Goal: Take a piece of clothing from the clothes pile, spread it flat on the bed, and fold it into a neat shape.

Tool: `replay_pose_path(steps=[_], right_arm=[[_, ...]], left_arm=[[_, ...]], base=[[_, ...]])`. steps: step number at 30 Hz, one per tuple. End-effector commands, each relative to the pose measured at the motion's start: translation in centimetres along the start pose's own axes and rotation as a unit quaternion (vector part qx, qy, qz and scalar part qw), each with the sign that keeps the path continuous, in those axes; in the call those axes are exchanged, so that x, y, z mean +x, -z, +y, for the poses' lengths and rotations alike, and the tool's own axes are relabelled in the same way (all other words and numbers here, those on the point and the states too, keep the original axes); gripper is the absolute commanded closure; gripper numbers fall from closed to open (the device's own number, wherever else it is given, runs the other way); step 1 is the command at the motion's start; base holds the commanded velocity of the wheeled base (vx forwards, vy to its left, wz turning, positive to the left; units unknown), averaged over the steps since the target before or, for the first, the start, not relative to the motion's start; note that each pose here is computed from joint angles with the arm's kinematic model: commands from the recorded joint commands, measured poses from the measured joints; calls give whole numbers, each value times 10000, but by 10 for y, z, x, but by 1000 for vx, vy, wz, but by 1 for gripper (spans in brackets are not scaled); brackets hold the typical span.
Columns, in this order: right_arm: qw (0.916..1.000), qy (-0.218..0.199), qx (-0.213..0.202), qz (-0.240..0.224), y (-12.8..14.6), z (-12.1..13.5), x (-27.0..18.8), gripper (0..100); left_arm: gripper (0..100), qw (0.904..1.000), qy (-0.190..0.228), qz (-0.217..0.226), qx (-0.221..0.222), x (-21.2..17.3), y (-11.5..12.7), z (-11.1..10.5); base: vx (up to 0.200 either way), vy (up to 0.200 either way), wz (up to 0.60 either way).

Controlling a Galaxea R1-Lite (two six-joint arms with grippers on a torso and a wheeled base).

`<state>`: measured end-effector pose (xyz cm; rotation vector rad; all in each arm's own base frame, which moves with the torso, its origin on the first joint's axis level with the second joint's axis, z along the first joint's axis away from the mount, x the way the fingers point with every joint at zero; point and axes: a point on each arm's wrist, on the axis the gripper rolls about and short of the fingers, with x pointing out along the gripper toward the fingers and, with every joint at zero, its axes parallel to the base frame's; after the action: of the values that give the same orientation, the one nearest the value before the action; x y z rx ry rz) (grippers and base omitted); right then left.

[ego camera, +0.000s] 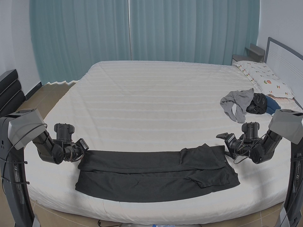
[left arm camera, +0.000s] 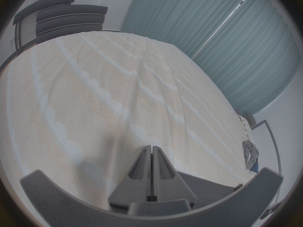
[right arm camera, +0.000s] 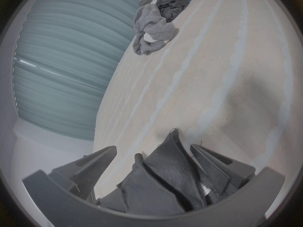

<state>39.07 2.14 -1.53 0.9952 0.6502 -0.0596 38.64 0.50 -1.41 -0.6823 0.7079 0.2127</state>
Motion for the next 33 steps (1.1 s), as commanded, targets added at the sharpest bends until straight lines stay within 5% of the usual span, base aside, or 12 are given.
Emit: replay_pose_path(steps=[1,4,5,28,29,33], right_arm=[[9999,96,-94,27,1,-8,4,0],[9997,134,-202,69,4,-12,9,0],[9995,146,-253,79,5,-13,10,100],[9988,76,-463,-173,-4,-9,20,100],[9988,82,-461,-168,-4,-10,20,0],[9988,11,-439,-212,-5,-6,17,0]], left_arm=[[100,10000,-14,21,-6,1,1,1],[100,10000,-15,31,-2,1,2,1],[100,10000,-19,37,-2,2,2,1],[100,9999,-32,97,-15,2,5,2],[0,9999,-15,100,-23,1,5,2],[0,9999,5,88,-106,0,4,1]], base=[[0,0,0],[0,0,0],[0,0,0],[0,0,0],[0,0,0],[0,0,0]])
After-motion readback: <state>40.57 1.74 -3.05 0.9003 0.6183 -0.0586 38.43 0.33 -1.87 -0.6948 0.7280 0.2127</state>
